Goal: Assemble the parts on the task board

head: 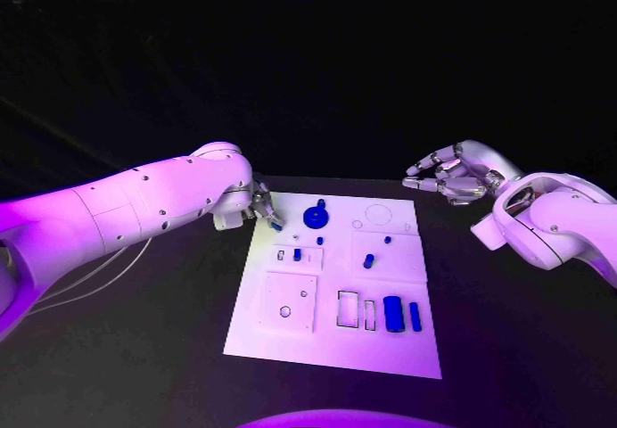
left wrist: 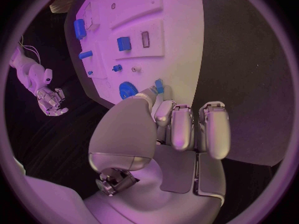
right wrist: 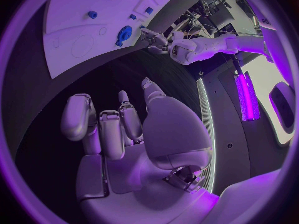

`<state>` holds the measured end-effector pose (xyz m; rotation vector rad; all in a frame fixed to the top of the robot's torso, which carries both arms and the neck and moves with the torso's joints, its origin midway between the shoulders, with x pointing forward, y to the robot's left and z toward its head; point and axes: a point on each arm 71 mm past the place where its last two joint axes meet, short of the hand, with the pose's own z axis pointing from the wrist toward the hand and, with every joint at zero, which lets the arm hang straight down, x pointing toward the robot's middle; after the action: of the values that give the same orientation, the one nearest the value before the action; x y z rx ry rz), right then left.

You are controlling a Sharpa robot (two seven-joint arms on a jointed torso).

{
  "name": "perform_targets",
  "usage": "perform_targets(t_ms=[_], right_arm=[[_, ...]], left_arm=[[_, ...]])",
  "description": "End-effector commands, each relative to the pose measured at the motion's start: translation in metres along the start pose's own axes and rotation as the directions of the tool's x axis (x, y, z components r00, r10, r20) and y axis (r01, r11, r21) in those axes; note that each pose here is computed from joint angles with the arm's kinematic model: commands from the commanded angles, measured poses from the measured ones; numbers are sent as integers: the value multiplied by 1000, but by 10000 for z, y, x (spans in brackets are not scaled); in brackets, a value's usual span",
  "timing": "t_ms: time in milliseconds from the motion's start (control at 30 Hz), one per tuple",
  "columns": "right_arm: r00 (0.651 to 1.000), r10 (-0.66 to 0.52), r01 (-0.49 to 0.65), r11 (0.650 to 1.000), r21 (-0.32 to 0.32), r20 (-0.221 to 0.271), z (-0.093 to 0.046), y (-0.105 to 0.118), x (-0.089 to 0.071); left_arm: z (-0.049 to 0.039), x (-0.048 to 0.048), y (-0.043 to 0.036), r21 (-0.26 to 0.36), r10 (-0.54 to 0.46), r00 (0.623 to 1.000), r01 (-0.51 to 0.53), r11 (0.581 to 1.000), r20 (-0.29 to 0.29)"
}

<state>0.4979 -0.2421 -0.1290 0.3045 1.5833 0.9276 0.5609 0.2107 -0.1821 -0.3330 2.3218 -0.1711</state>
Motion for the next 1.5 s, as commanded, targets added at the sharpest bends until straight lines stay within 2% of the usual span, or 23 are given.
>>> perform_targets(t_ms=[33, 400, 567, 867, 1033, 1267, 1500], right_arm=[[1000, -2, 2, 1000, -2, 1, 1, -3, -5], [1000, -3, 3, 1000, -2, 2, 3, -8, -9], [1000, -2, 2, 1000, -2, 4, 6, -11, -12], [1000, -2, 2, 1000, -1, 5, 8, -15, -12], [1000, -2, 2, 1000, 0, 5, 7, -19, -11], [1000, -1, 1, 1000, 1, 5, 6, -24, -6], [1000, -1, 1, 1000, 2, 6, 4, -30, -7]], left_arm=[[-5, 24, -23, 33, -39, 999, 40, 999, -32], [-33, 45, 43, 37, -76, 995, 79, 996, -71], [-94, 70, 101, 45, -99, 990, 104, 994, -101], [-217, 123, 156, 74, -106, 987, 115, 991, -120], [-256, 135, 161, 86, -94, 990, 103, 991, -104], [-299, 144, 140, 111, -55, 997, 60, 992, -47], [-331, 186, 109, 132, -40, 999, 43, 990, -27]])
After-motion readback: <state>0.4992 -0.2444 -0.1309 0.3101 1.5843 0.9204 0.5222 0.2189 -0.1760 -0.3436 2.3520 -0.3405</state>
